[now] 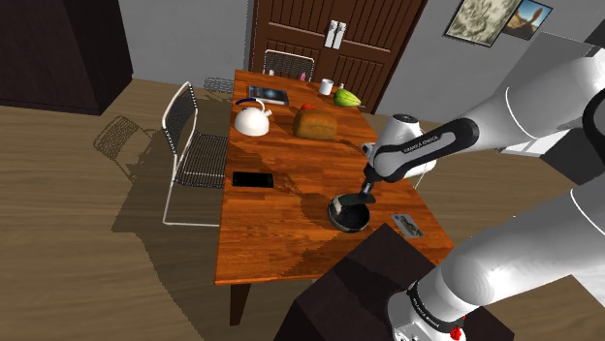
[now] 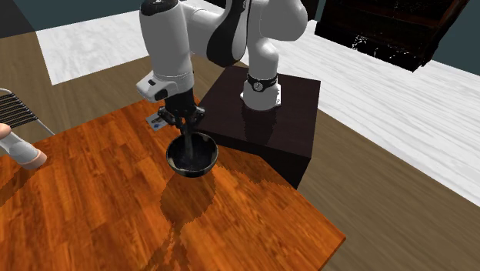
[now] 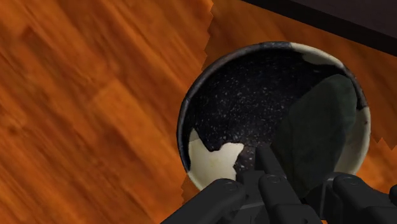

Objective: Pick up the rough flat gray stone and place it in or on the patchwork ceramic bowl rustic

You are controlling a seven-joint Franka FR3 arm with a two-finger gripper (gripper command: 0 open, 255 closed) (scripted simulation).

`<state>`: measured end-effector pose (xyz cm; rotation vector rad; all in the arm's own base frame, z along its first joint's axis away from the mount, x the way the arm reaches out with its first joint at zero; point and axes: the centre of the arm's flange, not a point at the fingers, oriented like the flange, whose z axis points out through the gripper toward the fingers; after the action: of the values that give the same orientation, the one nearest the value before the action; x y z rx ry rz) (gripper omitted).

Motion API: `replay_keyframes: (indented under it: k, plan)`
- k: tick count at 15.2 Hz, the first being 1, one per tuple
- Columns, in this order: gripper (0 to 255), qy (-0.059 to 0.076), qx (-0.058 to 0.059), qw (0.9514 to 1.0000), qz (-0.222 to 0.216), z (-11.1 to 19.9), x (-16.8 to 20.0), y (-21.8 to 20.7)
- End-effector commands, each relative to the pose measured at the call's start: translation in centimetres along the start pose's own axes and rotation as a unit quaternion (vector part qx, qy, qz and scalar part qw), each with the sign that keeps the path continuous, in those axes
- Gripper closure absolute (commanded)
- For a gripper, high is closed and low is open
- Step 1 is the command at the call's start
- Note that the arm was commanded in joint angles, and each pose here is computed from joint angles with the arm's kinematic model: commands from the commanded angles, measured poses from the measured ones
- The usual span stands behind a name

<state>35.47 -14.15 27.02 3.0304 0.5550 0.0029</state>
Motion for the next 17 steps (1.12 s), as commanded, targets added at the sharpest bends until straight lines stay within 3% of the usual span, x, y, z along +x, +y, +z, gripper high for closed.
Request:
replay_keyframes:
  k: [1,9,17]
  plan:
    - [255,0.0,0.0,1.0,0.0,1.0,0.0,-0.1]
    - [255,0.0,0.0,1.0,0.0,5.6,0.0,-0.4]
    - [255,0.0,0.0,1.0,0.0,5.6,0.0,-0.4]
